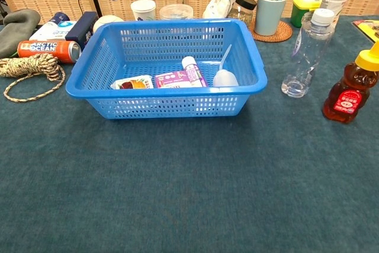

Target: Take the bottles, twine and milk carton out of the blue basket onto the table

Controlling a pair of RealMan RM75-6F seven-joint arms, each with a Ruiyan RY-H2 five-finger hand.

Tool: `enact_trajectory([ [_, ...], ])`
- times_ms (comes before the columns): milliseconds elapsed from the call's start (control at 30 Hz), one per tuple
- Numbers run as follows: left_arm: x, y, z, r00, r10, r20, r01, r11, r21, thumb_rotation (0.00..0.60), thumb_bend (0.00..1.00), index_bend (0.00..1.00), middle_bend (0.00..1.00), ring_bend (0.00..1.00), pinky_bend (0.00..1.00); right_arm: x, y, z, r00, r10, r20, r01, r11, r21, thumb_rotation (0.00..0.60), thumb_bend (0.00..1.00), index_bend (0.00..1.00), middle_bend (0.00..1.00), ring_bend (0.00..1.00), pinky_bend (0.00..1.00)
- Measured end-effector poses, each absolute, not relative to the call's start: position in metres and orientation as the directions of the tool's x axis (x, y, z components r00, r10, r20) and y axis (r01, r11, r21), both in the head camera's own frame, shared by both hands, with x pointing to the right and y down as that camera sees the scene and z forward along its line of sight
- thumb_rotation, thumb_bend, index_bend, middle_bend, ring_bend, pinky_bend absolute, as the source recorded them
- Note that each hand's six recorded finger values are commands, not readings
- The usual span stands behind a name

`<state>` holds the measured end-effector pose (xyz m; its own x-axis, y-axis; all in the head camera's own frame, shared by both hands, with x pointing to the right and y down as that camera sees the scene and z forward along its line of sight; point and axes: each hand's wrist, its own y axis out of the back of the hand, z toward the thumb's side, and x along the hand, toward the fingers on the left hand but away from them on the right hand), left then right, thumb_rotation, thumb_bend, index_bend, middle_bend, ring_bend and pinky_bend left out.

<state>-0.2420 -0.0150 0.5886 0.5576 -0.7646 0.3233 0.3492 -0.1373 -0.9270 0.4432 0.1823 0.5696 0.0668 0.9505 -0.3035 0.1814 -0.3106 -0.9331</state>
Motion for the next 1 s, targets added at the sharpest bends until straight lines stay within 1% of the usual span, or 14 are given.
enact_trajectory([
  [100,-0.281,-0.004,0.593,0.508,-0.784,0.357,0.351,-0.19,-0.917,0.6,0.42,0.72,0.46,0.45,0.56,0.441,0.183,0.569,0.073,0.95,-0.302,0.182,-0.311,-0.933,0.6,0.0,0.0,0.0,0.0,0.07],
  [233,-0.317,0.016,0.607,0.474,-0.78,0.408,0.363,-0.249,-0.898,0.6,0.42,0.72,0.46,0.44,0.55,0.436,0.184,0.569,0.085,0.95,-0.301,0.179,-0.312,-0.933,0.6,0.0,0.0,0.0,0.0,0.07],
  [367,-0.334,0.029,0.623,0.459,-0.77,0.442,0.371,-0.286,-0.883,0.6,0.42,0.72,0.45,0.42,0.51,0.432,0.185,0.569,0.097,0.948,-0.303,0.179,-0.316,-0.932,0.6,0.0,0.0,0.0,0.0,0.07],
  [433,-0.337,0.035,0.632,0.457,-0.763,0.457,0.375,-0.301,-0.877,0.6,0.42,0.7,0.42,0.37,0.46,0.431,0.186,0.57,0.101,0.947,-0.305,0.177,-0.318,-0.931,0.6,0.0,0.0,0.0,0.0,0.07],
  [500,-0.339,0.041,0.641,0.454,-0.755,0.473,0.374,-0.32,-0.87,0.6,0.41,0.62,0.31,0.25,0.35,0.43,0.186,0.571,0.103,0.946,-0.308,0.176,-0.322,-0.93,0.6,0.0,0.0,0.0,0.0,0.07],
  [633,-0.34,0.051,0.656,0.446,-0.732,0.515,0.377,-0.369,-0.85,0.6,0.38,0.46,0.18,0.1,0.17,0.43,0.186,0.572,0.103,0.944,-0.312,0.17,-0.326,-0.93,0.6,0.0,0.0,0.0,0.0,0.07],
  [667,-0.341,0.052,0.66,0.442,-0.727,0.525,0.381,-0.377,-0.844,0.6,0.37,0.39,0.12,0.05,0.11,0.43,0.186,0.573,0.103,0.944,-0.313,0.17,-0.327,-0.93,0.6,0.0,0.0,0.0,0.0,0.07],
  [700,-0.342,0.053,0.663,0.438,-0.722,0.535,0.386,-0.387,-0.837,0.6,0.36,0.28,0.06,0.02,0.05,0.43,0.186,0.573,0.104,0.944,-0.314,0.171,-0.328,-0.929,0.6,0.0,0.0,0.0,0.0,0.07],
  [733,-0.343,0.055,0.666,0.431,-0.714,0.551,0.391,-0.402,-0.828,0.6,0.35,0.2,0.03,0.01,0.03,0.43,0.186,0.573,0.104,0.943,-0.315,0.171,-0.329,-0.929,0.6,0.0,0.0,0.0,0.0,0.07],
  [767,-0.344,0.057,0.669,0.426,-0.707,0.564,0.395,-0.416,-0.819,0.6,0.33,0.09,0.0,0.0,0.0,0.431,0.186,0.573,0.104,0.943,-0.315,0.17,-0.329,-0.929,0.6,0.0,0.0,0.0,0.0,0.07],
  [800,-0.345,0.059,0.671,0.418,-0.699,0.58,0.396,-0.434,-0.809,0.6,0.31,0.02,0.0,0.0,0.0,0.431,0.186,0.573,0.104,0.943,-0.315,0.17,-0.329,-0.929,0.6,0.0,0.0,0.0,0.0,0.07],
  [867,-0.345,0.061,0.67,0.41,-0.695,0.591,0.386,-0.455,-0.802,0.6,0.29,0.0,0.0,0.0,0.0,0.431,0.186,0.573,0.105,0.944,-0.313,0.172,-0.327,-0.929,0.6,0.0,0.0,0.0,0.0,0.07],
  [1000,-0.353,0.057,0.653,0.384,-0.723,0.574,0.333,-0.471,-0.817,0.6,0.27,0.0,0.0,0.0,0.0,0.431,0.186,0.571,0.105,0.946,-0.307,0.176,-0.321,-0.93,0.6,0.0,0.0,0.0,0.0,0.07],
])
